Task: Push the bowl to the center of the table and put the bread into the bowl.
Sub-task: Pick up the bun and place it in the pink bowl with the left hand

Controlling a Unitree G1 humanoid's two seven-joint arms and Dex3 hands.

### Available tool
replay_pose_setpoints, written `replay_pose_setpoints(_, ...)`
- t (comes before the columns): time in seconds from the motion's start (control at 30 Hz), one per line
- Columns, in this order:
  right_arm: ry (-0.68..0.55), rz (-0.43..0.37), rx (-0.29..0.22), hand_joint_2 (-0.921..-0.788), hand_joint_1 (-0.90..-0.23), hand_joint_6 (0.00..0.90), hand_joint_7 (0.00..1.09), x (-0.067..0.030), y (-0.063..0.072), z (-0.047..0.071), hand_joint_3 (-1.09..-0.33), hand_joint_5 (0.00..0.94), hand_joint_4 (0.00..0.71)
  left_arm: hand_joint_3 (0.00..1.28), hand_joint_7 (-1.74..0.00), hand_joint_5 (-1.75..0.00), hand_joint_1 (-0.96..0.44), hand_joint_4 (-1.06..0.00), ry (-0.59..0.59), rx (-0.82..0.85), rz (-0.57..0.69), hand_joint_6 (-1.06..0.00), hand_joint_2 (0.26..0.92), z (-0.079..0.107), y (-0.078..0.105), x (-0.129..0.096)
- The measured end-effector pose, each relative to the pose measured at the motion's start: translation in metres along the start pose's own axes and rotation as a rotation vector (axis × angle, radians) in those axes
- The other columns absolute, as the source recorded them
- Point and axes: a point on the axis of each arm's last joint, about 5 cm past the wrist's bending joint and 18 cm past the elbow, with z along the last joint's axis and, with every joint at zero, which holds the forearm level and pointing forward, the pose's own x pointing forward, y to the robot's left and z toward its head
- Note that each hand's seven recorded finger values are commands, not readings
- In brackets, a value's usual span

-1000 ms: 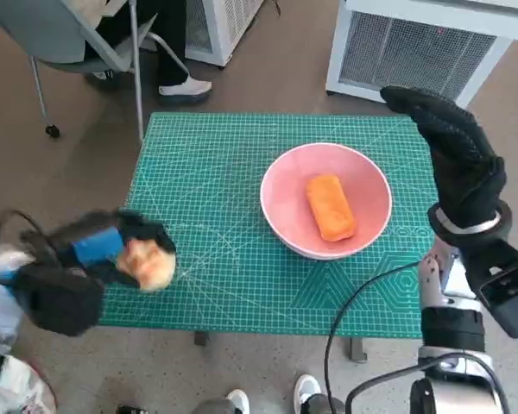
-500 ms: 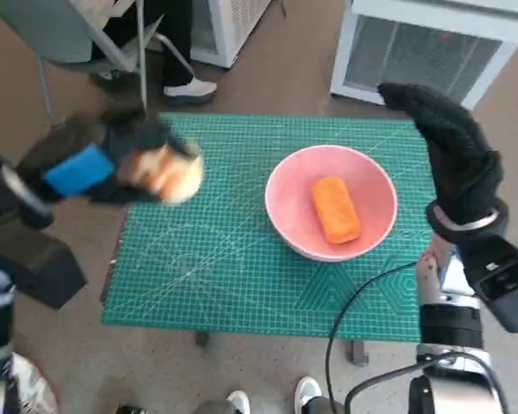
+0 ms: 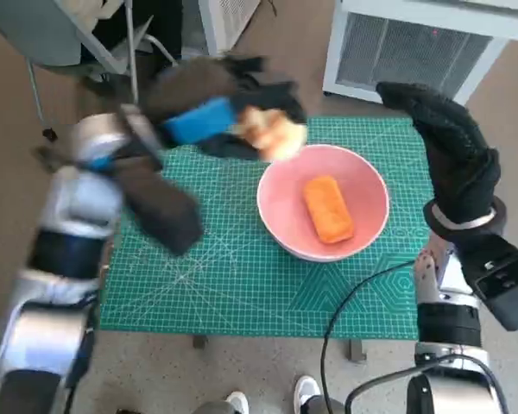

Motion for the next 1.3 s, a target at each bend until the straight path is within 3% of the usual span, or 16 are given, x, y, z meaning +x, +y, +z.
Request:
replay_pose_setpoints(0.3,-0.01,-0.007,-0.008,-0.921,-0.597,0.26,0.15,0.0002,-0.002,0.002,-0.715,0.001,0.303,0.12,-1.26,-1.18,0.0,-0.58,0.052,-0.019,-0.113,-0.63,0.921,-0.003,-0.034,0.027)
replay_pose_setpoints(0.43,-0.011,-0.016,-0.012,-0.921,-0.598,0.262,0.16,-0.0011,-0.003,0.002,-0.716,0.002,0.305,0.18,-1.32,-1.28,0.0,-0.52,0.084,-0.043,-0.168,-0.54,0.921,-0.004,-0.05,0.031)
replay_pose_setpoints(0.47,-0.01,-0.019,-0.013,-0.921,-0.598,0.262,0.16,-0.0016,-0.003,0.002,-0.716,0.002,0.305,0.23,-1.38,-1.05,-0.12,-0.47,0.096,-0.05,-0.186,-0.49,0.921,-0.005,-0.053,0.031)
replay_pose_setpoints(0.5,-0.009,-0.022,-0.014,-0.921,-0.598,0.262,0.16,-0.0021,-0.003,0.002,-0.716,0.002,0.305,0.24,-1.41,-0.93,-0.17,-0.47,0.107,-0.054,-0.203,-0.48,0.921,-0.005,-0.057,0.032)
replay_pose_setpoints(0.53,-0.008,-0.024,-0.015,-0.921,-0.598,0.261,0.16,-0.0026,-0.003,0.003,-0.716,0.002,0.306,0.2,-1.13,-0.66,-0.17,-0.45,0.119,-0.06,-0.221,-0.41,0.918,-0.006,-0.06,0.032)
replay_pose_setpoints(0.57,-0.007,-0.026,-0.017,-0.921,-0.598,0.261,0.16,-0.0031,-0.003,0.003,-0.717,0.002,0.306,0.17,-0.87,-0.45,-0.17,-0.46,0.134,-0.068,-0.242,-0.4,0.919,-0.006,-0.063,0.032)
replay_pose_setpoints(0.7,-0.01,-0.038,-0.022,-0.921,-0.596,0.26,0.16,-0.0037,-0.003,0.003,-0.717,0.002,0.306,0.12,-0.38,-0.09,-0.26,-0.35,0.197,-0.098,-0.333,-0.32,0.921,-0.009,-0.071,0.033)
replay_pose_setpoints(0.87,-0.018,-0.051,-0.027,-0.921,-0.596,0.259,0.16,-0.0029,-0.004,0.005,-0.717,0.001,0.306,0.11,-0.23,-0.02,-0.33,-0.27,0.248,-0.131,-0.426,-0.27,0.921,-0.011,-0.073,0.032)
replay_pose_setpoints(1.0,-0.023,-0.059,-0.03,-0.921,-0.597,0.259,0.17,-0.0021,-0.004,0.005,-0.717,0.002,0.306,0.1,-0.17,0.0,-0.36,-0.23,0.244,-0.154,-0.432,-0.28,0.921,-0.012,-0.07,0.032)
replay_pose_setpoints(1.3,-0.023,-0.058,-0.052,-0.921,-0.598,0.261,0.17,0.0002,-0.004,0.007,-0.714,0.002,0.308,0.1,-0.14,0.0,-0.42,-0.19,0.196,-0.271,-0.256,-0.29,0.921,-0.018,-0.06,0.021)
